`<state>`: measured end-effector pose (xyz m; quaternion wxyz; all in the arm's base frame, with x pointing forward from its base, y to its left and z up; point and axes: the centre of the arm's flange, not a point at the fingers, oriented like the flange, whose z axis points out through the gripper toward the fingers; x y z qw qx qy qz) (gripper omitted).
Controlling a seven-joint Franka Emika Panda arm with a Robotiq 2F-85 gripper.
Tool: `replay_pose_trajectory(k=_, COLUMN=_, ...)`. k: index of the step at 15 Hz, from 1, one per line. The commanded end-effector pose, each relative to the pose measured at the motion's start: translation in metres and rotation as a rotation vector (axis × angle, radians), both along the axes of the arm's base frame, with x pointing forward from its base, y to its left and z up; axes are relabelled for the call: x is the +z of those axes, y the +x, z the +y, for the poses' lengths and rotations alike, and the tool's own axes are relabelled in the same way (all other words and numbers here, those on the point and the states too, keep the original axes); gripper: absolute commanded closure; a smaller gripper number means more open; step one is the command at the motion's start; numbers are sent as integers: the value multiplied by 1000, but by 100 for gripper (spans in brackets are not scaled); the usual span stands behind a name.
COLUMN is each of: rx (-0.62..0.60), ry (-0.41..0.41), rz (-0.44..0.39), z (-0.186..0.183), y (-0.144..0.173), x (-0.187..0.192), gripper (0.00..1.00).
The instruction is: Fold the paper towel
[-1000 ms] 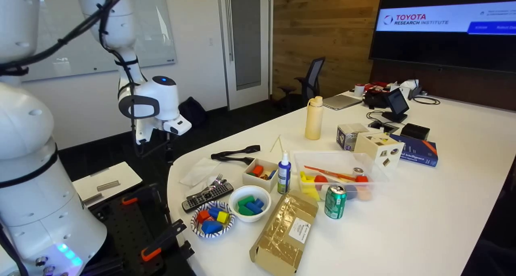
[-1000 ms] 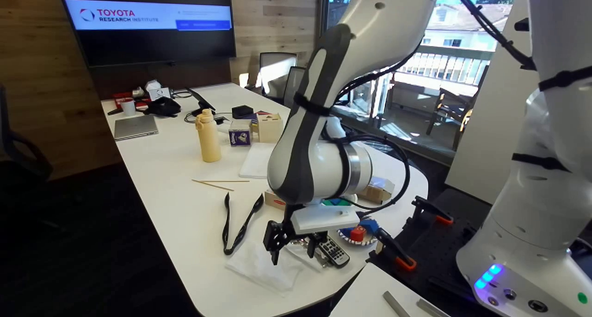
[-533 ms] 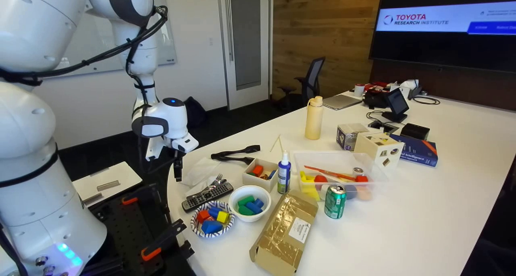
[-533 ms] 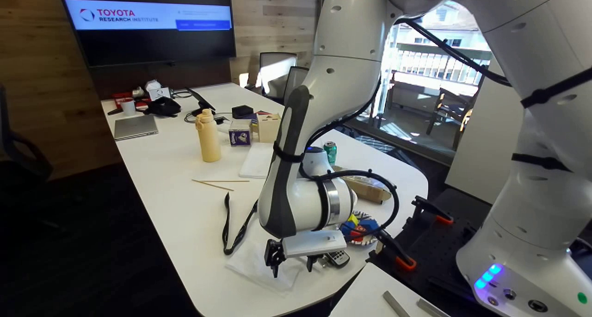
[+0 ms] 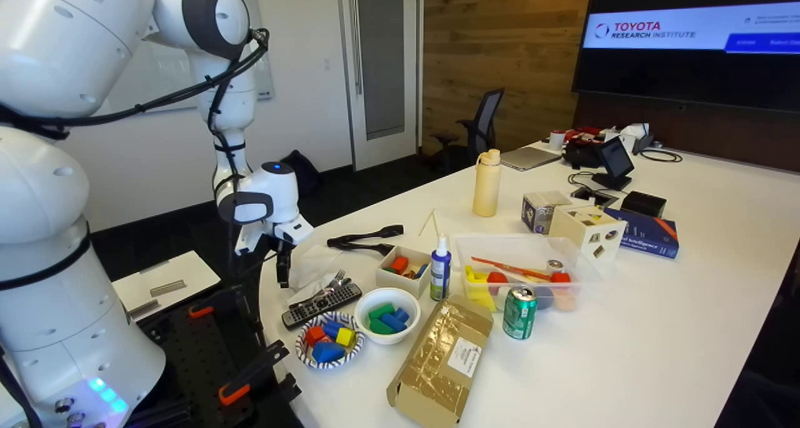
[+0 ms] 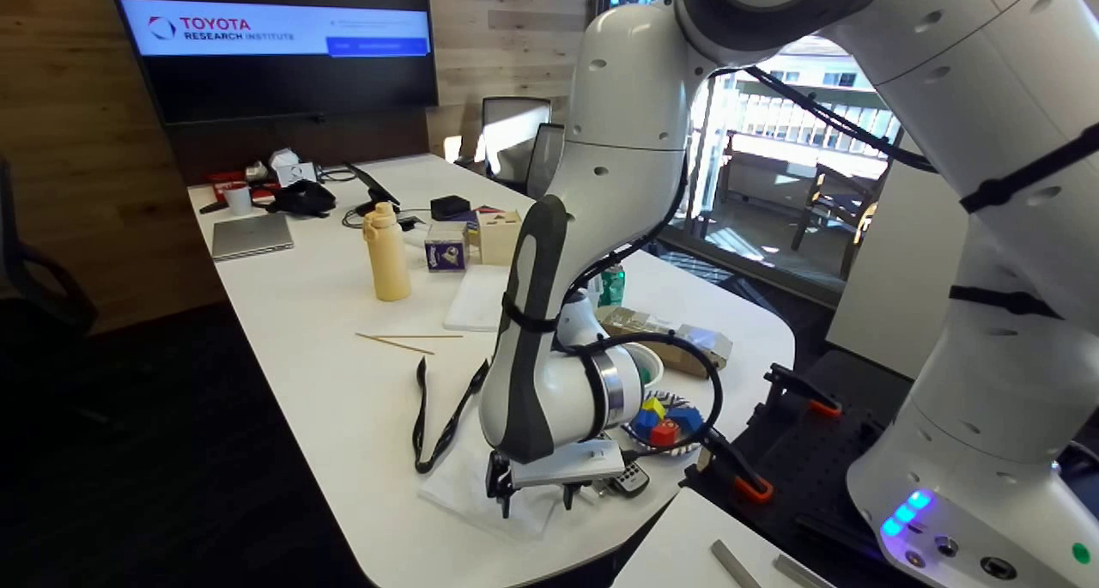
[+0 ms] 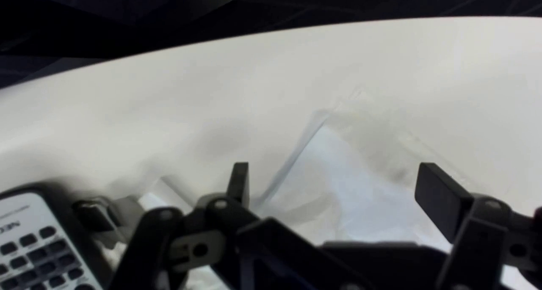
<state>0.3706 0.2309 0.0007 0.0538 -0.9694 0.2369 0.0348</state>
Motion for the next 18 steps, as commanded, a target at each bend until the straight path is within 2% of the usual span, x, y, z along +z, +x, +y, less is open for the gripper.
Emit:
replay_pose_trajectory(k=1, rx=-26, ry=-27, rz=-11, z=8, y=5, x=-6, gripper=0)
replay_pose_trajectory(k=4, rx=-29, ry=-38, rz=-8, z=10, y=4, x=-11, gripper=0)
replay_pose_trajectory(k=5, rx=-24, ry=-41, rz=-8, z=10, y=4, x=-13, gripper=7)
replay_pose_trajectory(k=6, rx=-22, ry=-44, rz=-10, z=11, y=5, x=-13, gripper=26)
replay_pose_trajectory(k=15, rx=-5, ry=-75, rz=-31, z=11, y=9, x=-7, gripper=94)
replay_pose_trajectory(k=16, rx=0, ry=-82, rz=-35, z=10, y=10, x=-5, gripper=99)
replay_pose_trajectory(k=18, rx=14, ry=-95, rz=-34, z=10, y=14, x=3, gripper=100)
